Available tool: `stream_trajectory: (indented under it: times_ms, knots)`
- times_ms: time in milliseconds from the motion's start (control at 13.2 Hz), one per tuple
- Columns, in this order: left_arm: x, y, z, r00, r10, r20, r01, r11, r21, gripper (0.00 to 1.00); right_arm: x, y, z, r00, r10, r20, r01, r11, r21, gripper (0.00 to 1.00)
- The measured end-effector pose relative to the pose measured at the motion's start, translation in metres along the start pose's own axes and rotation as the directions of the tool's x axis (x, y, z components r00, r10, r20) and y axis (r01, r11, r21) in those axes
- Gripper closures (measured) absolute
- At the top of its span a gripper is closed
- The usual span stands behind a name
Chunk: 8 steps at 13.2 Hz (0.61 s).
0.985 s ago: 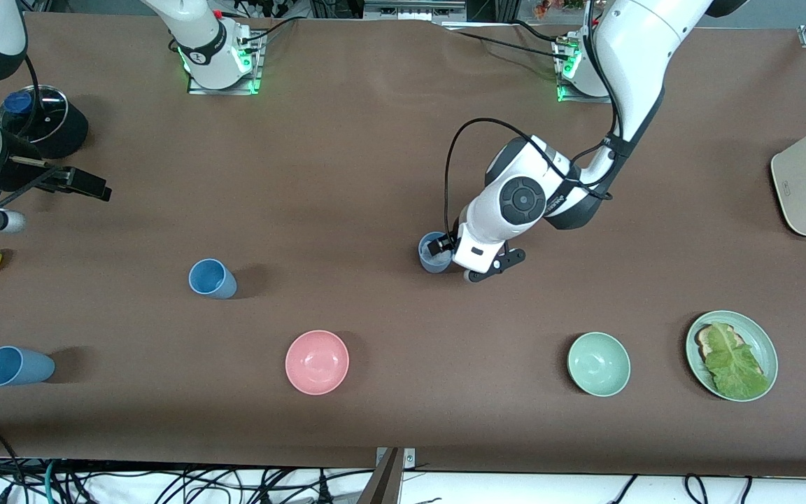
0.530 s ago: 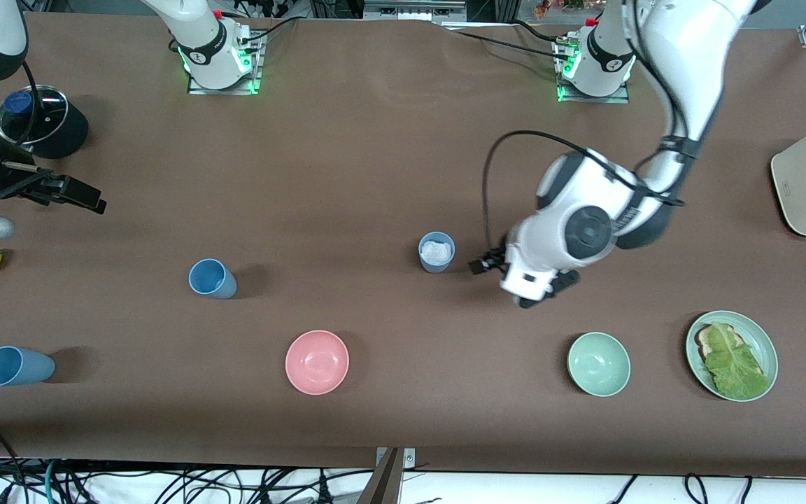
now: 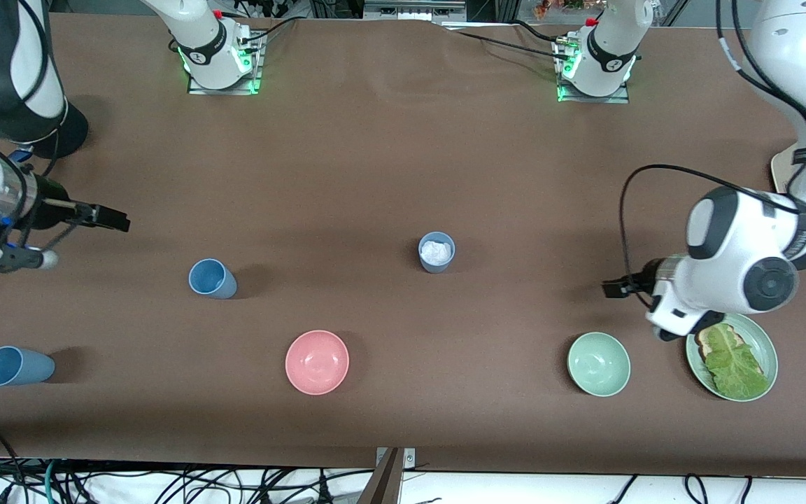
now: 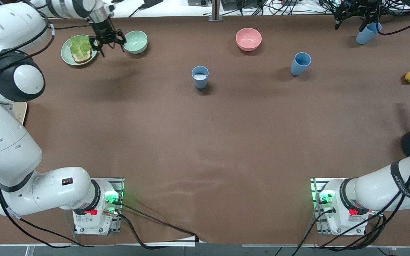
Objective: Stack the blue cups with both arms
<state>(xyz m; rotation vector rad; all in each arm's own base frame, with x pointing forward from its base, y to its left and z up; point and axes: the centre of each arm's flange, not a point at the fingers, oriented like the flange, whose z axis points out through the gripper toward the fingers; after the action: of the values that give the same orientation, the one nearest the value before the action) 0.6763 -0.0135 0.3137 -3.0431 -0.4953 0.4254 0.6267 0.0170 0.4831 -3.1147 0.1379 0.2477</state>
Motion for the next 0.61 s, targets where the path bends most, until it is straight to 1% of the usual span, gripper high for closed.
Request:
stream_trajectory:
  times_ms: [152,379,606]
  knots:
    - [0.013,-0.04,-0.005,0.999,0.048,-0.016,-0.047,0.999,0.018,0.0,0.004,-0.004,0.004,0.999,-0.034,-0.01,0.034,0.999,-0.001,0.0]
    - [0.022,-0.09,-0.013,0.995,0.103,0.005,-0.103,0.995,0.012,0.0,0.009,-0.009,0.009,0.996,-0.081,-0.025,0.081,0.997,-0.006,0.0]
    - [0.023,-0.127,-0.032,0.988,0.152,-0.01,-0.152,0.988,0.006,0.0,0.028,-0.026,0.044,0.993,-0.116,-0.028,0.115,0.993,-0.042,0.0]
